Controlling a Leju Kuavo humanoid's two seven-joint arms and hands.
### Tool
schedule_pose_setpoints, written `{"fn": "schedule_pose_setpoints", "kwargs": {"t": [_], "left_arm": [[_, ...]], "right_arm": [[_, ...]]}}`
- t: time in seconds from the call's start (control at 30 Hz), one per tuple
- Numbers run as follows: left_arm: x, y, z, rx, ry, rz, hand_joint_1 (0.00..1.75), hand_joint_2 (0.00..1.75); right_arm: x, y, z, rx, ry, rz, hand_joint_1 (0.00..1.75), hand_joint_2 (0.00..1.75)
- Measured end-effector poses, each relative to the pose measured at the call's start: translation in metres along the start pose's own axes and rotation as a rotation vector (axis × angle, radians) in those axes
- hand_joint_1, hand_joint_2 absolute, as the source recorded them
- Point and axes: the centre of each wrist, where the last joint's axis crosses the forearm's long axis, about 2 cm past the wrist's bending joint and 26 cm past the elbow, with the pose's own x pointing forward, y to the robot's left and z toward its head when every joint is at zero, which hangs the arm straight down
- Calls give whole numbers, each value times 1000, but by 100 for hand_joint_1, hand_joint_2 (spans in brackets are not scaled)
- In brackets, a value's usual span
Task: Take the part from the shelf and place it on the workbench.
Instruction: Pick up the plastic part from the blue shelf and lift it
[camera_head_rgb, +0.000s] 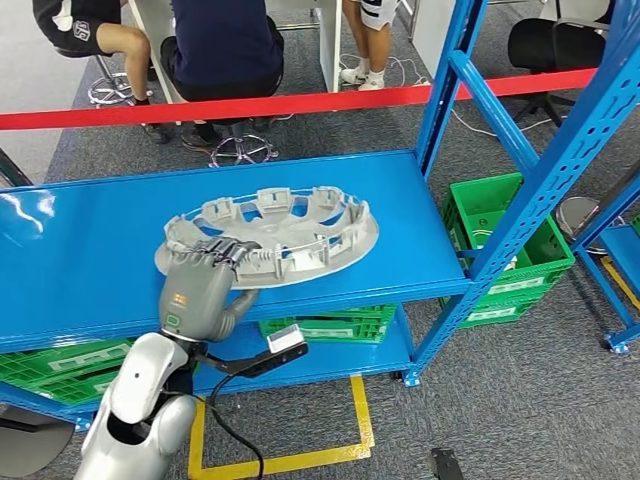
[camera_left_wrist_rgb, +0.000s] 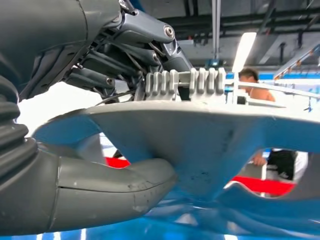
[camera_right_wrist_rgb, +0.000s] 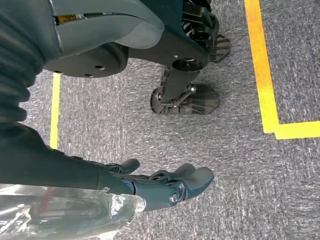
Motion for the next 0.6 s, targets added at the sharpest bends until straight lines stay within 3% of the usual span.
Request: {"fn": "schedule_pose_setpoints", "kwargs": {"t": [0.6], "left_arm": [[11, 23, 2, 139, -68, 33, 141, 175]], "right_arm": [[1, 4, 0, 1, 6, 1, 0, 175]]}}
